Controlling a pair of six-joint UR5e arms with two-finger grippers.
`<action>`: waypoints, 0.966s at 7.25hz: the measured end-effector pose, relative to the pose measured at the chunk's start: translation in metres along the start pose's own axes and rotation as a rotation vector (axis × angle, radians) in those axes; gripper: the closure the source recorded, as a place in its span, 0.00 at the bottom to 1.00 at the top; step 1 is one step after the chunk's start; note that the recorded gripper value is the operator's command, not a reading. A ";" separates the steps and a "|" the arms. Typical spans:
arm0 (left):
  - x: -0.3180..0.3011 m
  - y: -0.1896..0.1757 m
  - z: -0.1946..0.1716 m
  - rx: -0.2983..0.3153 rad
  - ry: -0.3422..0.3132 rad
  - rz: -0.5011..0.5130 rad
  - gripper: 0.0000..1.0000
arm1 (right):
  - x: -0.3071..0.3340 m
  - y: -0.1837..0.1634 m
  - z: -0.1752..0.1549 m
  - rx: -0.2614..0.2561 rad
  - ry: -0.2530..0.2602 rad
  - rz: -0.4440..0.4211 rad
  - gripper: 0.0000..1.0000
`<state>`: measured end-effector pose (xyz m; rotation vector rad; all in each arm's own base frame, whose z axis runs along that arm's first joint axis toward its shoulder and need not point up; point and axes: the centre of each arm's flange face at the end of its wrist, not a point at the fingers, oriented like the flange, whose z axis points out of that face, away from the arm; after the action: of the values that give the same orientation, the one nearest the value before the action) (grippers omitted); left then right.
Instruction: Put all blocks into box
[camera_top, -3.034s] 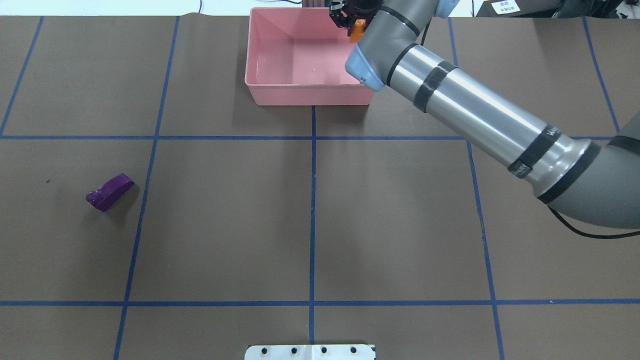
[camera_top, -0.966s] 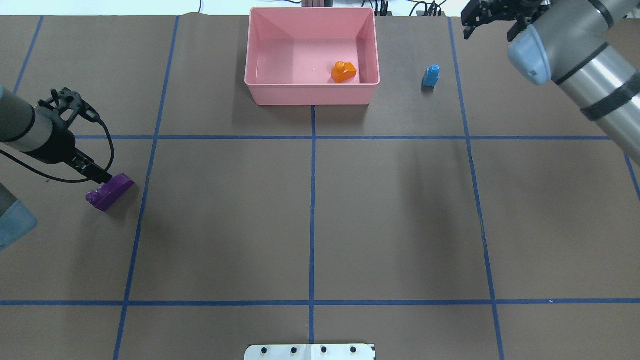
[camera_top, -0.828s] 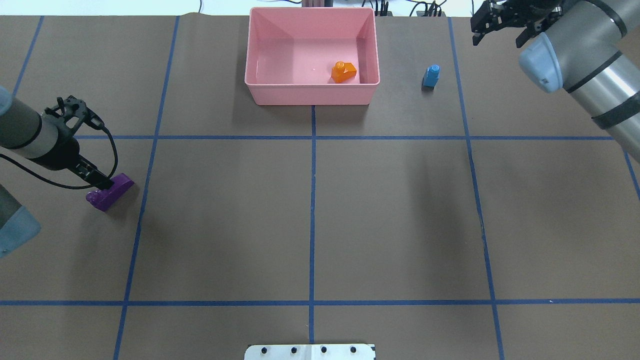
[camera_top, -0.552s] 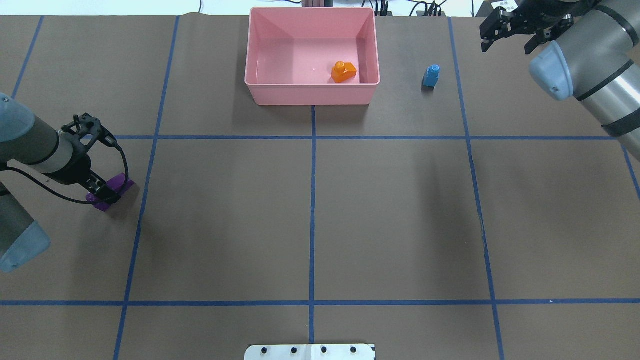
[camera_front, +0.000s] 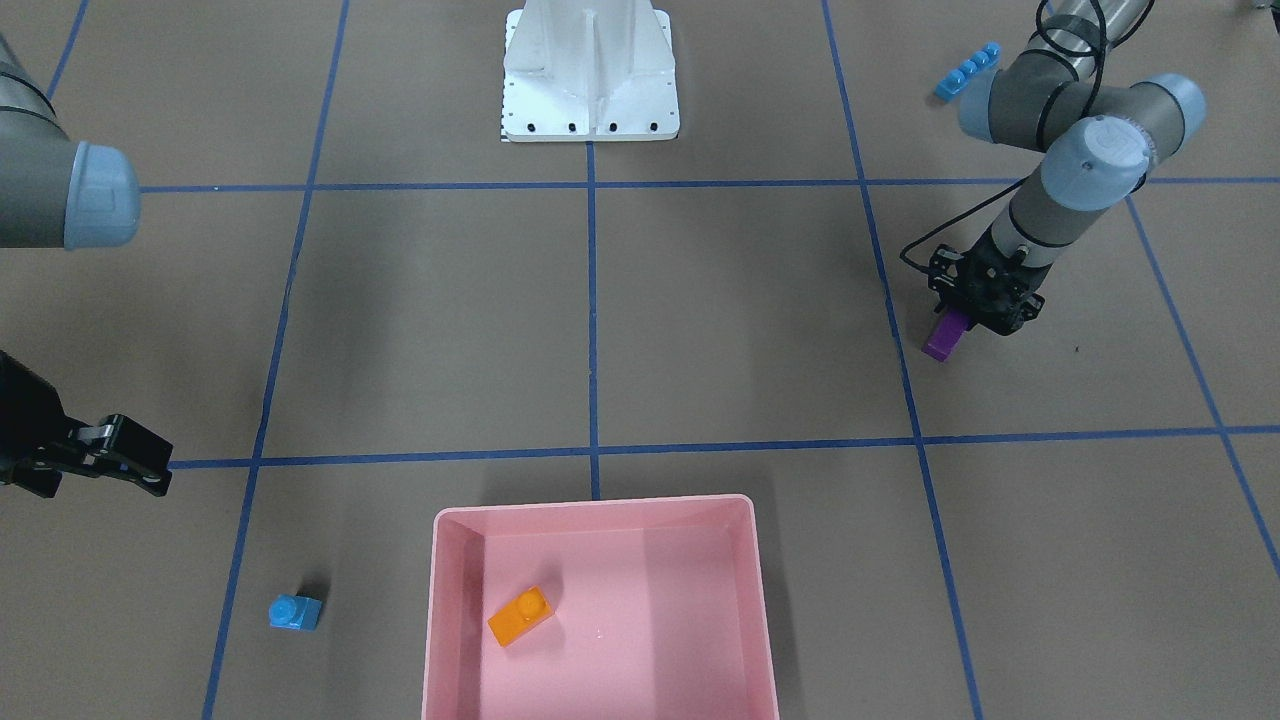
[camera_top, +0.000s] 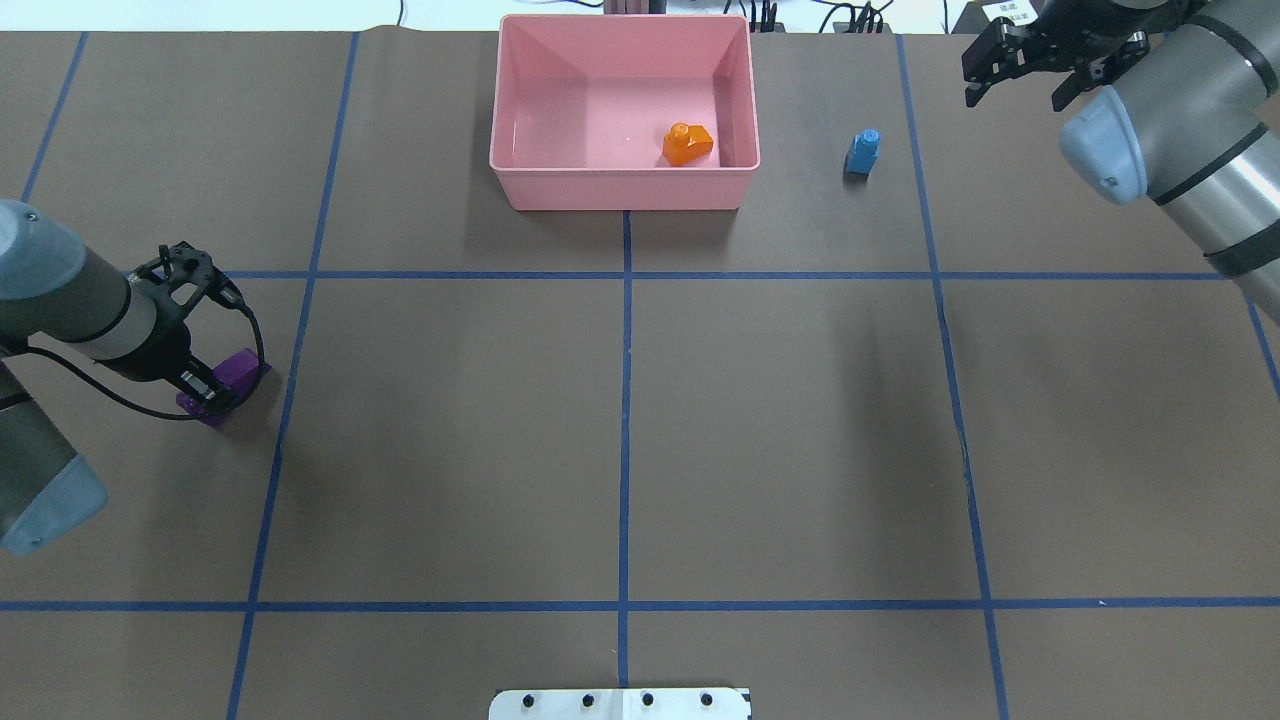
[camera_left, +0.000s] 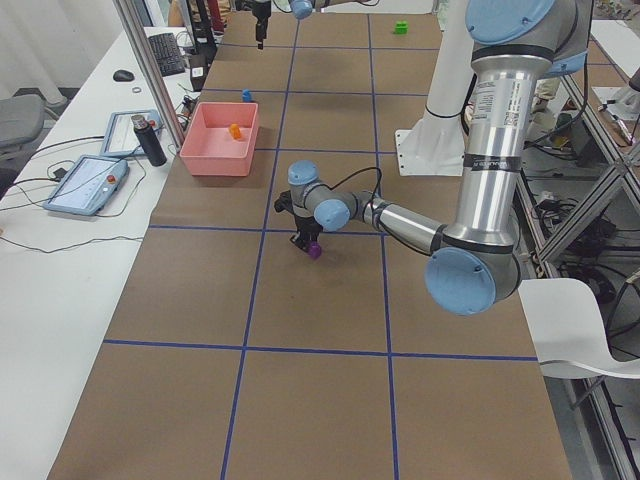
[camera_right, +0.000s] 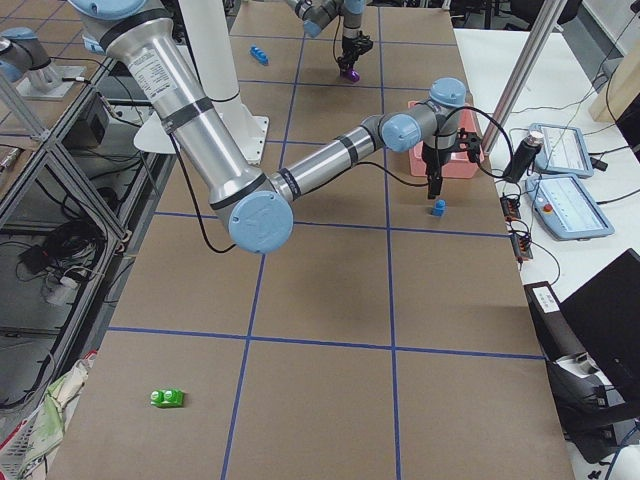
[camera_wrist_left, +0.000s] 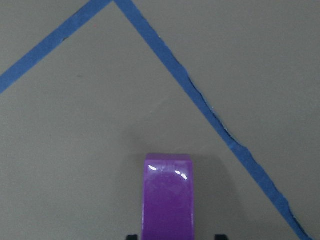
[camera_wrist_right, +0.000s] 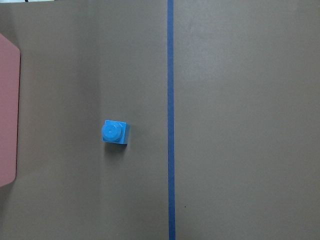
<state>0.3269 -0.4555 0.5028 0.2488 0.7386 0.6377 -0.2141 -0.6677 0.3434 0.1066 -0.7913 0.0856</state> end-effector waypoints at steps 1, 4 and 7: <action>0.002 -0.002 -0.003 0.008 -0.003 -0.022 1.00 | 0.000 0.000 0.002 -0.002 0.001 0.001 0.00; 0.019 -0.040 -0.052 0.114 0.019 -0.218 1.00 | -0.001 0.000 0.014 -0.007 0.018 -0.003 0.00; 0.065 -0.169 -0.145 0.189 0.031 -0.439 1.00 | 0.008 -0.012 0.047 0.013 0.025 -0.023 0.00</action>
<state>0.3393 -0.5488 0.2907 0.2404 0.8521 0.1559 -0.2399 -0.6852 0.3813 0.1263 -0.7645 0.0701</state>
